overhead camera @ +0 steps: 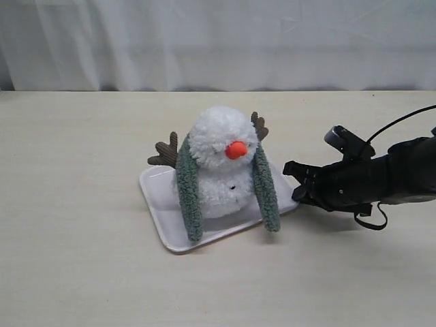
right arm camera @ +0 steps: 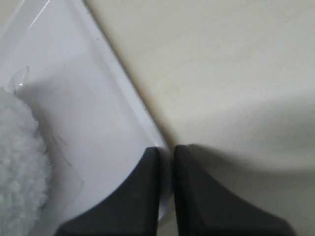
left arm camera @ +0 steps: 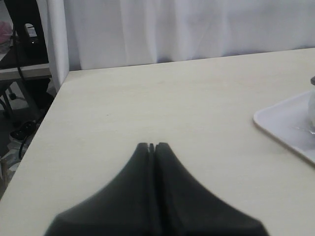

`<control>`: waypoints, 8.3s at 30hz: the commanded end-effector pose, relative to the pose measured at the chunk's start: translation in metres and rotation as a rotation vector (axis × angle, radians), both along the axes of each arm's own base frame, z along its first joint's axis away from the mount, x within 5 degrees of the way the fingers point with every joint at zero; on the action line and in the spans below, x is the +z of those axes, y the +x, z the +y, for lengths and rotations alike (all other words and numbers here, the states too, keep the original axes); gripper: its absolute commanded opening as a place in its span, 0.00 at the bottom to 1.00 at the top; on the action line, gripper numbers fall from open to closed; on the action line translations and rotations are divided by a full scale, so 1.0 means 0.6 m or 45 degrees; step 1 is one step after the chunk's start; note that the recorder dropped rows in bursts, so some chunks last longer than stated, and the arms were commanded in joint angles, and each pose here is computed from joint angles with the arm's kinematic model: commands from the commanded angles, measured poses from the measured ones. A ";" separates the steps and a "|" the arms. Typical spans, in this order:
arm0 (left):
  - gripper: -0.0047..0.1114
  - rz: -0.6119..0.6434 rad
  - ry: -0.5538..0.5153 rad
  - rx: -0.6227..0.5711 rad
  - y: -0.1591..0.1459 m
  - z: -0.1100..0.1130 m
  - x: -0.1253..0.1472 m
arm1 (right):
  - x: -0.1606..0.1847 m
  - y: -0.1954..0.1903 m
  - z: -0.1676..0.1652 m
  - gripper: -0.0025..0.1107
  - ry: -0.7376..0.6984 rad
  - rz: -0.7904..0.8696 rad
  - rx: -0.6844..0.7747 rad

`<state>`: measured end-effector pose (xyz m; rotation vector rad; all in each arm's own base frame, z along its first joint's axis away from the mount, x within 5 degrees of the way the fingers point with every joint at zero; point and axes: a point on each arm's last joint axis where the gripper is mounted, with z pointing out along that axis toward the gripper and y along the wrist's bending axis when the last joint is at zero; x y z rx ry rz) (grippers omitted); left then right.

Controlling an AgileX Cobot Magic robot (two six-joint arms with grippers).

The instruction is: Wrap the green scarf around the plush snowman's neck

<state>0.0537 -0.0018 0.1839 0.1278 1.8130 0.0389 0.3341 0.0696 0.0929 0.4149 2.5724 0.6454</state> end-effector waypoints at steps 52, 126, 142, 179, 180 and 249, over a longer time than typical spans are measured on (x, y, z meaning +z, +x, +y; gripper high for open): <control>0.04 -0.014 -0.007 -0.004 0.000 0.000 0.000 | 0.004 0.014 -0.017 0.35 0.012 0.063 -0.290; 0.04 -0.014 -0.007 -0.004 0.000 0.000 0.000 | 0.100 -0.026 0.218 0.50 -0.339 -0.284 0.623; 0.04 -0.013 -0.007 -0.004 0.000 0.000 0.000 | 0.087 0.006 0.248 0.50 -0.308 -0.210 0.713; 0.04 -0.013 -0.007 -0.004 0.000 0.000 0.000 | 0.123 -0.021 0.296 0.06 -0.383 -0.440 0.880; 0.04 -0.013 -0.007 -0.004 0.000 0.000 0.000 | 0.129 -0.022 0.296 0.06 -0.378 -0.446 0.881; 0.04 -0.011 -0.007 -0.004 0.000 0.000 0.000 | 0.090 -0.037 0.218 0.23 -1.119 -0.055 1.251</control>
